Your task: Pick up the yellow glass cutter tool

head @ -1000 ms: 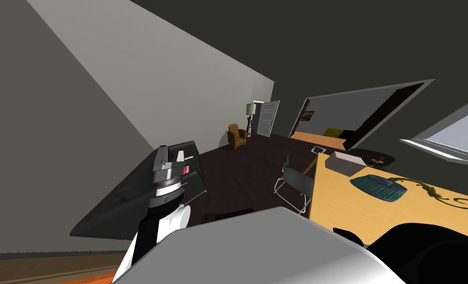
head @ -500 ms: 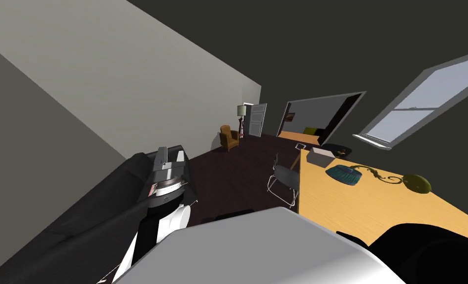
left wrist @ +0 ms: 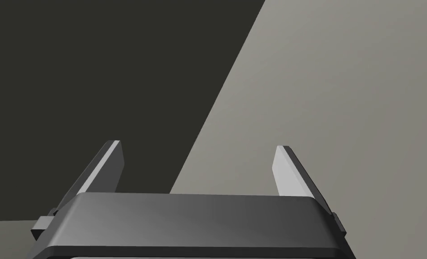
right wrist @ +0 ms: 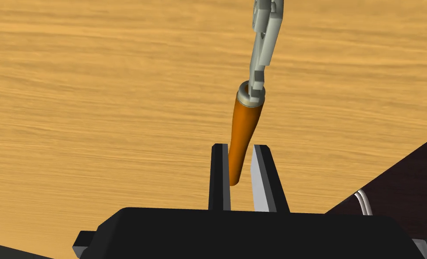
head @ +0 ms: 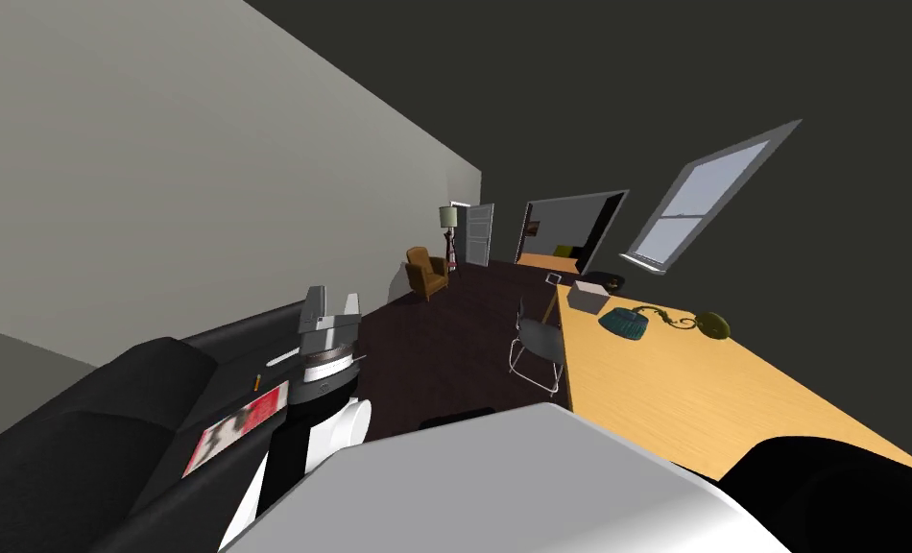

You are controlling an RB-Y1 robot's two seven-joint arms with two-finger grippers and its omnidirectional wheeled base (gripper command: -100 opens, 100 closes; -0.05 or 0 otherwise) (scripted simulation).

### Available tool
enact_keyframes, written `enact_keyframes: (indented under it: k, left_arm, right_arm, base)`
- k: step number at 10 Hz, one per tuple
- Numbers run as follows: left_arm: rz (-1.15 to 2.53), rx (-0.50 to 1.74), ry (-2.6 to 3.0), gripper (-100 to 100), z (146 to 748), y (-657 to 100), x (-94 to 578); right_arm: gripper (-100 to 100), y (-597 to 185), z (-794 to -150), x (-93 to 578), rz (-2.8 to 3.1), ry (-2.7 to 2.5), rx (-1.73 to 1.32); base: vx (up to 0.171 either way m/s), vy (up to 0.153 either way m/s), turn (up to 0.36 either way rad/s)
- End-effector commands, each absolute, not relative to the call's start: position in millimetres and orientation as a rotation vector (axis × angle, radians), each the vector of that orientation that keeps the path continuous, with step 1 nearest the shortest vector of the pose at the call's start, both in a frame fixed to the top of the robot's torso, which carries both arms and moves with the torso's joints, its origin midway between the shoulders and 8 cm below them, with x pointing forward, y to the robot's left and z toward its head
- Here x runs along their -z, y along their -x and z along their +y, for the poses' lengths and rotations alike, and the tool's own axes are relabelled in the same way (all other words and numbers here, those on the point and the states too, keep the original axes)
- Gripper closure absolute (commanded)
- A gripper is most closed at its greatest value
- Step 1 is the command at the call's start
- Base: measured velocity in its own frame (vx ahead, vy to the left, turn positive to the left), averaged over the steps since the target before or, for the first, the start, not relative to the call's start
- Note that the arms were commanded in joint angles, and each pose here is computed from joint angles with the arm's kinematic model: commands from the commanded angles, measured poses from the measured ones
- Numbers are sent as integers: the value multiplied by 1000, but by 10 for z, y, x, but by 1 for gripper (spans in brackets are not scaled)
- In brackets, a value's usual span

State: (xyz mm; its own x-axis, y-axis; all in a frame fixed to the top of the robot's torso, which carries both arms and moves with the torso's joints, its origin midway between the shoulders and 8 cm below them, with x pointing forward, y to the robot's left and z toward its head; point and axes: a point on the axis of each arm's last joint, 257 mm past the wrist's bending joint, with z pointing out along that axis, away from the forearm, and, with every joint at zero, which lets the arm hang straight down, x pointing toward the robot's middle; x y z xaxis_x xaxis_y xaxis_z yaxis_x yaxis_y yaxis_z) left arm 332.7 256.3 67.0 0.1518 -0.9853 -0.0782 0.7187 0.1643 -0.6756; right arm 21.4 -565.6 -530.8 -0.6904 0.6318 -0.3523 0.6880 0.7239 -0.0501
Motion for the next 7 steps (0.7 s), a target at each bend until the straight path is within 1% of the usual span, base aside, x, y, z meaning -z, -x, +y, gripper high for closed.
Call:
enact_keyframes:
  k: [1, 2, 3, 4, 5, 6, 7]
  left_arm:
    - [585, 1318, 558, 0, 2563, -3327, -670]
    - [585, 1318, 558, 0, 2562, -3328, -671]
    - [585, 1318, 558, 0, 2563, -3327, -670]
    - [585, 1318, 558, 0, 2563, -3327, -670]
    - [585, 1318, 558, 0, 2563, -3328, -671]
    - [585, 1318, 558, 0, 2563, -3327, -670]
    - [585, 1318, 558, 0, 2563, -3327, -670]
  right_arm:
    - [100, -206, -5631, 5300, 2633, -988, 251]
    - [100, -188, -5580, 5276, 2654, -920, 239]
    - [100, -169, -5525, 5251, 2666, -873, 223]
    - [100, -169, -5525, 5251, 2673, -853, 227]
    - [100, -149, -5469, 5225, 2688, -791, 213]
    - [100, -128, -5410, 5198, 2697, -743, 197]
    - [100, -128, -5410, 5198, 2705, -720, 201]
  base:
    - [140, -7, -162]
    - [139, -15, -307]
    - [209, 16, -458]
    - [174, 34, -244]
    - [190, -18, -346]
    - [218, 45, -457]
    - [163, 72, -237]
